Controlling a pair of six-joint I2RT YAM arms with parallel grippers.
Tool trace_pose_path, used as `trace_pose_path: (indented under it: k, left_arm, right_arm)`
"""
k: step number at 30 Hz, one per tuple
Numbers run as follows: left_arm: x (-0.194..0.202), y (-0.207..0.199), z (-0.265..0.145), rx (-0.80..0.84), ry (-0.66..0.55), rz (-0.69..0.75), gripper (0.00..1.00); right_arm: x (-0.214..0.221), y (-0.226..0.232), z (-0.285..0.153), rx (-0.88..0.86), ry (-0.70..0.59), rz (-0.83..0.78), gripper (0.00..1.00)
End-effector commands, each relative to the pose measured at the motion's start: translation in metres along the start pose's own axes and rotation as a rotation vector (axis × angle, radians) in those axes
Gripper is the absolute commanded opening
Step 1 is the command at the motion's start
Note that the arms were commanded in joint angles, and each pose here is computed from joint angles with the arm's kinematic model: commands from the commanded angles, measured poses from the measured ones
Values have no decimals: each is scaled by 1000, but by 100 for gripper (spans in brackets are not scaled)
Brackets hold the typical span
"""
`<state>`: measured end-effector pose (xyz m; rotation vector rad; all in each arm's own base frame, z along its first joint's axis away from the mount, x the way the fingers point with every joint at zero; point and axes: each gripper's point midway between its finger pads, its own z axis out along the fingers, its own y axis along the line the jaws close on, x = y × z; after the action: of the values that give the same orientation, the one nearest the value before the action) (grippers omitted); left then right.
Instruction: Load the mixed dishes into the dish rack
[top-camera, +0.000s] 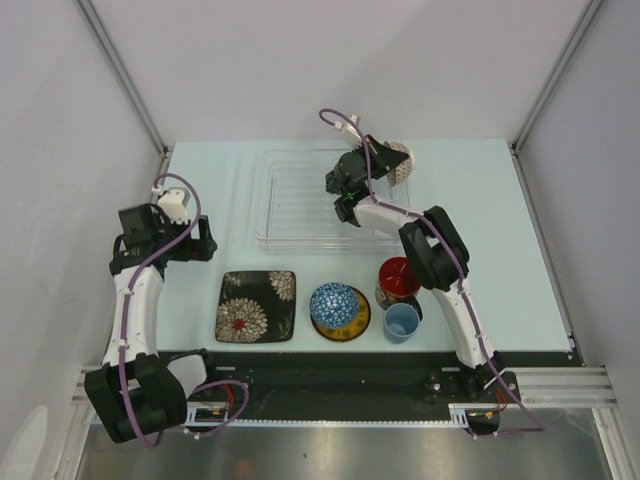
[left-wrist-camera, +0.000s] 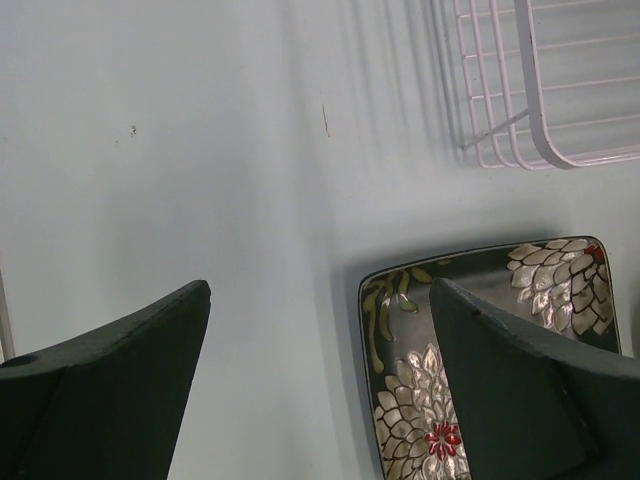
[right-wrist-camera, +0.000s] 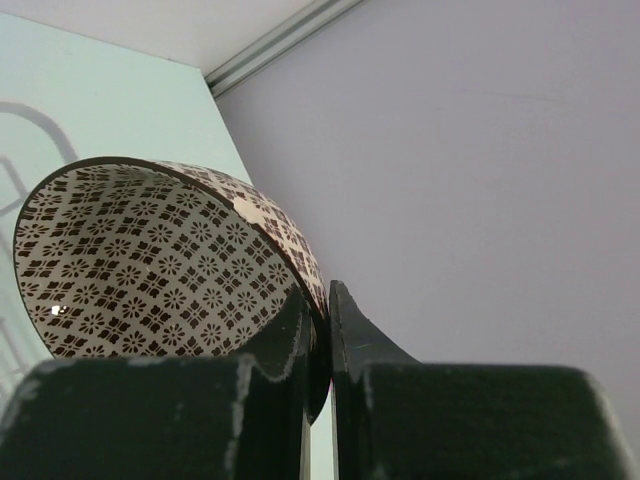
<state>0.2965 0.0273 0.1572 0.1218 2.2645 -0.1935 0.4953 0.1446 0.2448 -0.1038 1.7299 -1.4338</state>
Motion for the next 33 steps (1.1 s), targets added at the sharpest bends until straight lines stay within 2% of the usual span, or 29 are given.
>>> trace_pose_path:
  k: [1,21,22,24,29,33]
  left_arm:
    - [-6,1,2,8,-31,-4,96]
    - [-9,6,4,-8,-24,5,96]
    - [-8,6,4,-8,-21,5,96]
    - [-10,8,5,-13,-25,-2,97]
    - [-9,7,7,-5,-22,-8,96]
    - [-8,5,7,2,-22,-14,96]
  right_arm:
    - [17,9,-13,8,142,100,0]
    - [37,73,-10,16,199,65,0]
    - [40,75,-11,14,215,62,22]
    - [43,78,-13,7,220,88,49]
    - [48,74,-16,-12,255,96,66]
    - [38,61,-28,-35,236,123,70]
